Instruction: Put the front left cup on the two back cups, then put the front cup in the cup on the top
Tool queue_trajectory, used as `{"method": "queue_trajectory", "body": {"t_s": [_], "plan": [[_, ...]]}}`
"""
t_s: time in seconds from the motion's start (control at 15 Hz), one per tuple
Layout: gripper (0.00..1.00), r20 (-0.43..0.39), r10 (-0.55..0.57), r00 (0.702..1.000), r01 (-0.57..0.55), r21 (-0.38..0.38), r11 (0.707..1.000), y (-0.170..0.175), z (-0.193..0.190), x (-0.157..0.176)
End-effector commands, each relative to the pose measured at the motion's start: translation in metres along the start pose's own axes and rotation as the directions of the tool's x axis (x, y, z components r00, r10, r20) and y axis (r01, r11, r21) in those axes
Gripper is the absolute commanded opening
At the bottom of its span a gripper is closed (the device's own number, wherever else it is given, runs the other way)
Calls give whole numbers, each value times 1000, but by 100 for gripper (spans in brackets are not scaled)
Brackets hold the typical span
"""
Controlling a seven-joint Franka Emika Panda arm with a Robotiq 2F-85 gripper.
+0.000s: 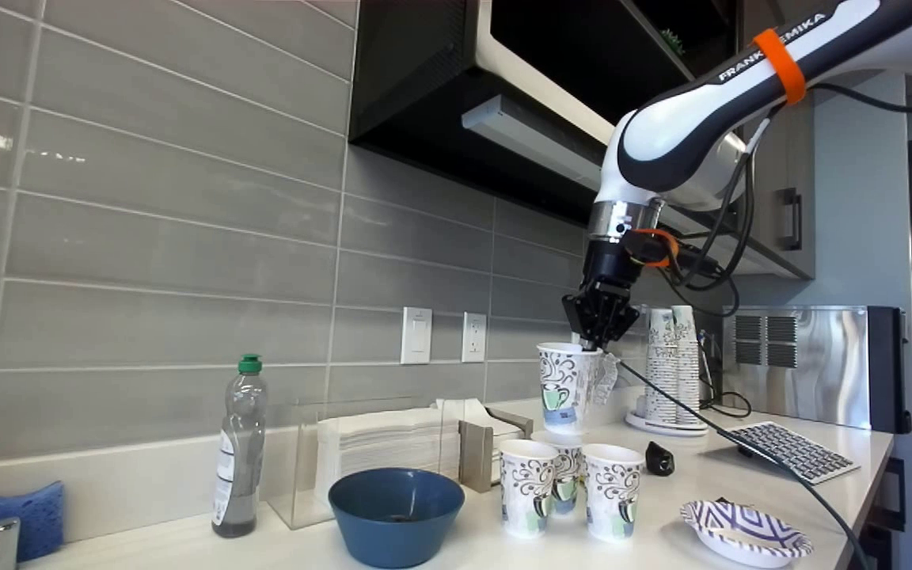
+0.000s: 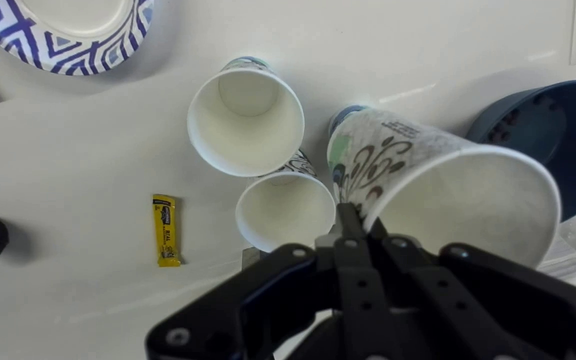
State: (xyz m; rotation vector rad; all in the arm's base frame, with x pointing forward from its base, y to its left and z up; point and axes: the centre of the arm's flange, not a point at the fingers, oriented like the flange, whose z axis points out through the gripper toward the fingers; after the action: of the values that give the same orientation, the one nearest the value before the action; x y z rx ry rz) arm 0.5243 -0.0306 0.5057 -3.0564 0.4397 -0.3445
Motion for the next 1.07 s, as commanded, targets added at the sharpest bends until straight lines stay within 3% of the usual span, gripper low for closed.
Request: {"method": "queue_trajectory", "body": {"t_s": [0.0, 0.47, 1.0], "plan": [[1, 10, -9, 1000, 9, 0, 1000, 2, 5, 30], [1, 23, -3, 1000, 3, -4, 1000, 12, 21, 52], [1, 41, -10, 999, 10, 2, 1000, 11, 35, 54]]}}
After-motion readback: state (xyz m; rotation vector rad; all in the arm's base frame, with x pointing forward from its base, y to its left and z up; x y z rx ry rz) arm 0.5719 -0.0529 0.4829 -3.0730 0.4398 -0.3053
